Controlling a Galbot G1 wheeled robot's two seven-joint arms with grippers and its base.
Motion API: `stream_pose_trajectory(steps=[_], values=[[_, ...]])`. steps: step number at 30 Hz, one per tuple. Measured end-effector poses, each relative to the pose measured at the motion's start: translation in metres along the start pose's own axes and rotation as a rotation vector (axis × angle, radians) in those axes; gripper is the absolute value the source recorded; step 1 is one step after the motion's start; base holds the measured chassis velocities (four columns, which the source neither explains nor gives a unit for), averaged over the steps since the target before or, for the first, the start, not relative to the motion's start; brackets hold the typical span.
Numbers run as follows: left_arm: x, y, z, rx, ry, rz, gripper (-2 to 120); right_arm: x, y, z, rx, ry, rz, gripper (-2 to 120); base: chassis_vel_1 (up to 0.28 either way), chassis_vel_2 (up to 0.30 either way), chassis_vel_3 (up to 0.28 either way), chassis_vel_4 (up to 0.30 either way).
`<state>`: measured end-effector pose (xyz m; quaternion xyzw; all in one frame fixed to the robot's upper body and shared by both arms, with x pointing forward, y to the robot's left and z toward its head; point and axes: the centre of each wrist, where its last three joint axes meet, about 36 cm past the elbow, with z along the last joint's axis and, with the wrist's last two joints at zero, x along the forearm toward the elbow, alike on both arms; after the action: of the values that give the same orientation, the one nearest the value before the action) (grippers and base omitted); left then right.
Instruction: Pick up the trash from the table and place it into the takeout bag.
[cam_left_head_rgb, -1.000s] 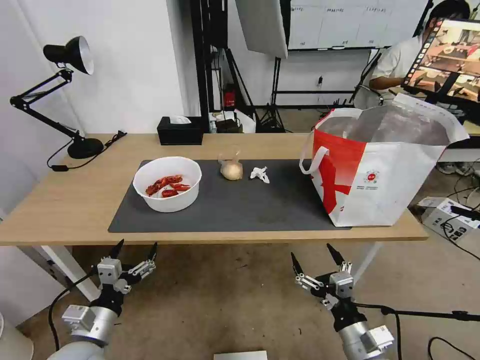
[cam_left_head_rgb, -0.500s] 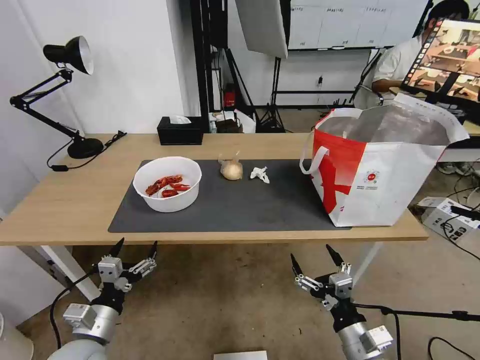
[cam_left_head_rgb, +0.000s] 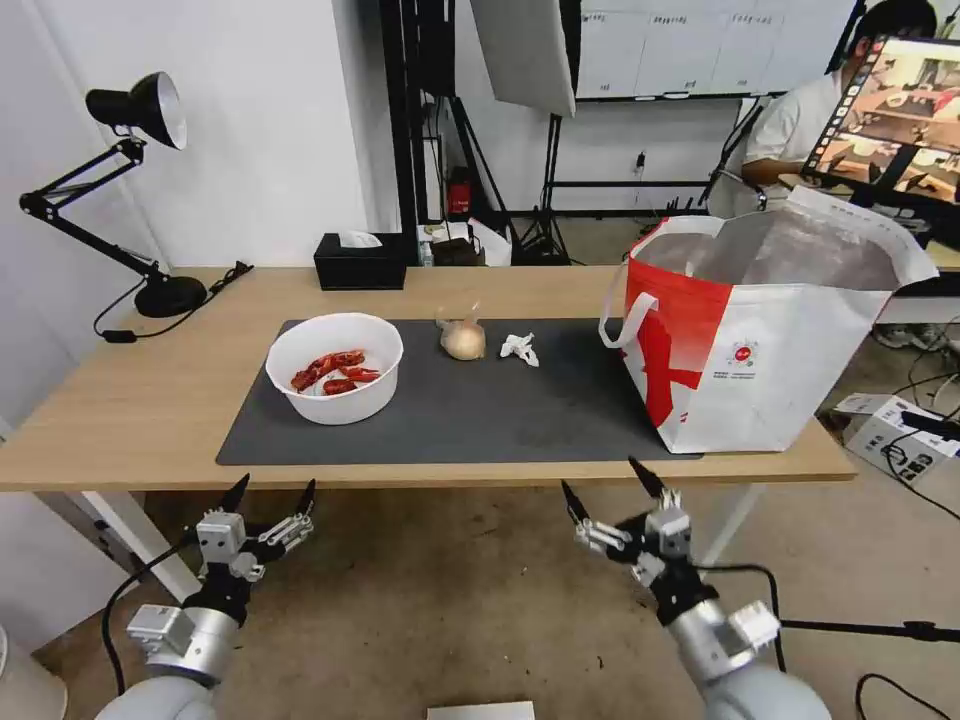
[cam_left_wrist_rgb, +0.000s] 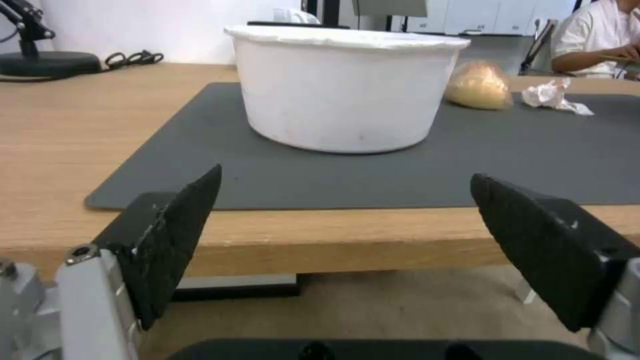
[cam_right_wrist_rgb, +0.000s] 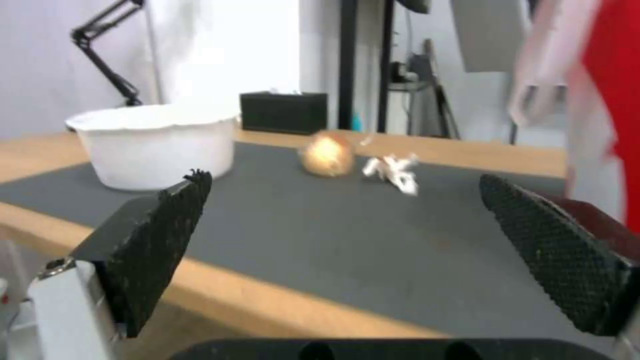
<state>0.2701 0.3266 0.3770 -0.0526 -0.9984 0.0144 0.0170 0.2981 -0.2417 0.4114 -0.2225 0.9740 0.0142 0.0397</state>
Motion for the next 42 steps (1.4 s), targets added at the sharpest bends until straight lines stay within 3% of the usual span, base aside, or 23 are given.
stream_pose_trajectory(steps=[6, 11, 13, 15, 20, 22, 28, 30, 42], values=[[-0.004, 0.000, -0.001, 0.003, -0.006, -0.006, 100, -0.042, -0.010, -0.018, -0.011, 0.047, -0.050, 100, 0.000, 0.000, 0.000, 0.000], [-0.004, 0.000, -0.001, 0.006, -0.006, -0.009, 100, -0.063, -0.014, -0.018, -0.004, 0.071, -0.050, 100, 0.000, 0.000, 0.000, 0.000], [-0.006, 0.000, -0.002, 0.007, -0.010, -0.009, 100, -0.089, -0.019, -0.017, -0.001, 0.082, -0.040, 100, 0.000, 0.000, 0.000, 0.000], [-0.008, 0.001, -0.003, 0.006, -0.017, -0.012, 100, -0.123, -0.020, -0.015, -0.001, 0.084, -0.011, 100, 0.000, 0.000, 0.000, 0.000], [-0.010, 0.002, -0.002, 0.005, -0.015, -0.015, 100, -0.162, -0.014, -0.015, -0.005, 0.118, 0.027, 100, 0.000, 0.000, 0.000, 0.000], [-0.012, 0.001, -0.002, 0.007, -0.018, -0.015, 100, -0.195, -0.005, -0.022, -0.016, 0.156, 0.092, 100, 0.000, 0.000, 0.000, 0.000], [-0.013, 0.000, -0.002, 0.014, -0.020, -0.016, 100, -0.246, -0.008, -0.027, 0.014, 0.201, 0.202, 100, 0.000, 0.000, 0.000, 0.000], [-0.012, -0.002, -0.001, 0.017, -0.018, -0.018, 100, -0.268, -0.010, -0.028, -0.030, 0.244, 0.248, 100, 0.000, 0.000, 0.000, 0.000], [-0.007, -0.002, 0.004, 0.023, -0.003, -0.026, 100, -0.317, -0.016, -0.013, -0.113, 0.342, 0.333, 100, 0.000, 0.000, 0.000, 0.000]])
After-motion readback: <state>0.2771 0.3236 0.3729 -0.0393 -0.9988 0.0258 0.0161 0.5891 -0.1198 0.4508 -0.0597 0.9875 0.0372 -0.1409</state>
